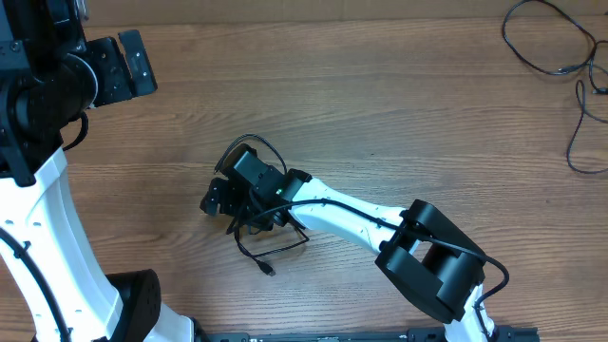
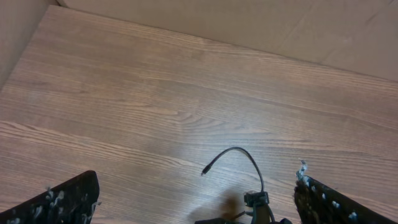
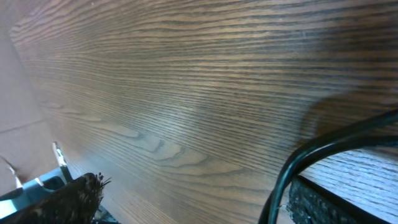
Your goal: Untangle cables
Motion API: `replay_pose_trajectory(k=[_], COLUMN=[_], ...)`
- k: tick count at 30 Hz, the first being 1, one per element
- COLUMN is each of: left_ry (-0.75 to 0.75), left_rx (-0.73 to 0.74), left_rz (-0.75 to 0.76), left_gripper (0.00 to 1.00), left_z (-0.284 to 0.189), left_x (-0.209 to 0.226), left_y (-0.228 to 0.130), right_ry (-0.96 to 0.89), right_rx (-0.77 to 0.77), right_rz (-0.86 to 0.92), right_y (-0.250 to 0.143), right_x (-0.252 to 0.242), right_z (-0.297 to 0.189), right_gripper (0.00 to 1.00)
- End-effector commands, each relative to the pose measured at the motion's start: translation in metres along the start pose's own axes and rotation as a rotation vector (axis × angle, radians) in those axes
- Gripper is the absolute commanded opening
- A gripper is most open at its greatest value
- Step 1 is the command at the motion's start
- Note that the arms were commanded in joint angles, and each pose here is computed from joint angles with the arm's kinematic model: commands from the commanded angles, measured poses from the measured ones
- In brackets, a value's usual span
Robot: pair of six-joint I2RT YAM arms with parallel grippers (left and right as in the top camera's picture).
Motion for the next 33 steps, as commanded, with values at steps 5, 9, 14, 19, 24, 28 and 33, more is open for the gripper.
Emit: replay_pose_trajectory(k=[5,9,14,19,24,28,33], left_ry=[-0.031,-0.042,-0.041,-0.041,-0.041,-0.041,-0.041], left_rx=[-0.019,-0.020,-0.020,-0.020,-0.020,-0.020,-0.020], left_rz=[0.018,0.019,0.019,0.019,0.019,0.019,0.019], left_gripper=[1.00,1.00,1.00,1.00,1.00,1.00,1.00], left_z=[-0.008,-0.008,-0.008,-0.008,-0.008,-0.008,-0.008], left_x=[-0.001,-0.002,-0.002,-0.002,-0.002,-0.002,-0.002], left_y=[-0.001,-0.001,-0.001,-0.001,-0.001,-0.001,-0.001], right_ry=[-0.040,-0.021,-0.041,-0.027,0.030,0.142,0.177], right_rx=[0.005,0.001,-0.039,-0.023,0.007,0.060,-0.079], right_rz=[-0.022,-0.028,-0.049,-0.065,-0.191,-0.351,-0.509], right_y=[-0.005,-0.005,-0.004,-0.003,-0.001,0.014,0.054], right_x=[-0.010,-0.008,-0.012,-0.015,-0.007,0.018,0.045], right_z=[0.012,0.012,0.020,0.033,0.031,0.002,-0.074], right_gripper=[0.95,0.95,0.98,0.75,0.04,0.04,0.04])
Point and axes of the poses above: each gripper's point midway between its finger pads, its own z axis out along the fingers, its own x axis along the line the jaws close on, y = z × x, the point moved 10 cm from there along -z, back along the fingers, and after that the axes turned 12 degrees about z, right-handed, at the moved point
